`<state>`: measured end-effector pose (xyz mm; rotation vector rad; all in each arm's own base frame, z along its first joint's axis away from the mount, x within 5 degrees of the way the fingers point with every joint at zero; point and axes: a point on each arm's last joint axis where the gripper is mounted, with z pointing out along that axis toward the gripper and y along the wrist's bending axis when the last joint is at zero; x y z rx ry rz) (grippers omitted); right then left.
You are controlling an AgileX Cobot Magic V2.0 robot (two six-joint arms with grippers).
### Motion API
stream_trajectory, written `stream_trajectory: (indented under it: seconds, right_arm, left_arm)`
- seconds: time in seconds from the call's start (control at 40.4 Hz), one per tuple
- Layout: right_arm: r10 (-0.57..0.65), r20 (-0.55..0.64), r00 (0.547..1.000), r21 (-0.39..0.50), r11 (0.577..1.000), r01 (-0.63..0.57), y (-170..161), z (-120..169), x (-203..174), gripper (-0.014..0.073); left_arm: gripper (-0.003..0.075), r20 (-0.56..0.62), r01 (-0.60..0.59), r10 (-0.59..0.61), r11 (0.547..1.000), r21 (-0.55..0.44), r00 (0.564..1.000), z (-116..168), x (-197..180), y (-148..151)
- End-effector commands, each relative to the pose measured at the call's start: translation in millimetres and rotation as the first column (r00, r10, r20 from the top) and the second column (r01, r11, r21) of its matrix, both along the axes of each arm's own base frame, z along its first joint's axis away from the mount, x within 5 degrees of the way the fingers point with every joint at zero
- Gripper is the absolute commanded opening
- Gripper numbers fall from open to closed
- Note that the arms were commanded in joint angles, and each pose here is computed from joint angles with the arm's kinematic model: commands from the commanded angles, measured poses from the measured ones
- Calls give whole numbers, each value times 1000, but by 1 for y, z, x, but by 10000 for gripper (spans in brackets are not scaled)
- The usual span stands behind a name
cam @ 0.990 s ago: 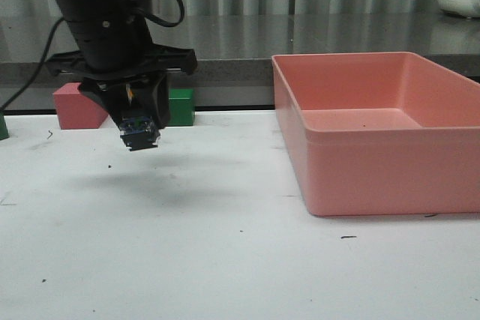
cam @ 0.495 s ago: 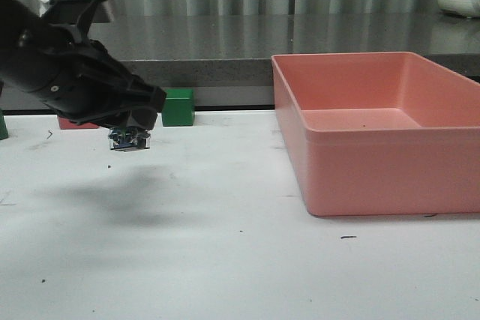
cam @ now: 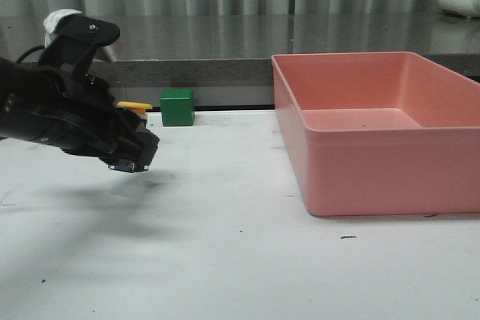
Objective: Place and stand button with both arms
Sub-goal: 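Lift the button with the left gripper and rotate it cap-up, then lower the button upright onto the table and release it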
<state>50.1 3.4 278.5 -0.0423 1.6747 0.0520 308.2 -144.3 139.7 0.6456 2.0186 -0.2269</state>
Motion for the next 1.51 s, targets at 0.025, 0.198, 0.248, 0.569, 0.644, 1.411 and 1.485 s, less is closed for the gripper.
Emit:
stream_trajectory:
  seconds: [0.025,0.198,0.248,0.569,0.644,1.411,1.485]
  right_arm:
    - [-9,100,995,-12,1000,10,-1,15,0,-69]
    - [-9,100,995,-12,1000,10,-1,15,0,-69]
    - [-9,100,995,-12,1000,10,-1,15,0,-69]
    - [-9,100,995,-12,1000,10,-1,15,0,-69]
    - [-9,100,995,-12,1000,10,-1,15,0,-69]
    - [-9,100,995,-12,1000,10,-1,15,0,-69]
    - [-9,100,995,-12,1000,10,-1,15,0,-69]
  left_arm:
    - [117,125,6,3,998,-67,992,21,7,-3]
    - [117,141,11,0,997,-81,990,15,9,-4]
    - [117,137,12,-1,997,-81,991,10,10,-5]
    - [122,112,10,-2,997,-70,994,-1,10,-5]
    - [135,112,10,-2,997,-70,994,-1,10,-5]
    - [540,196,-1,27,991,-132,980,21,7,-2]
    - [540,190,-6,31,991,-131,981,22,6,-2]
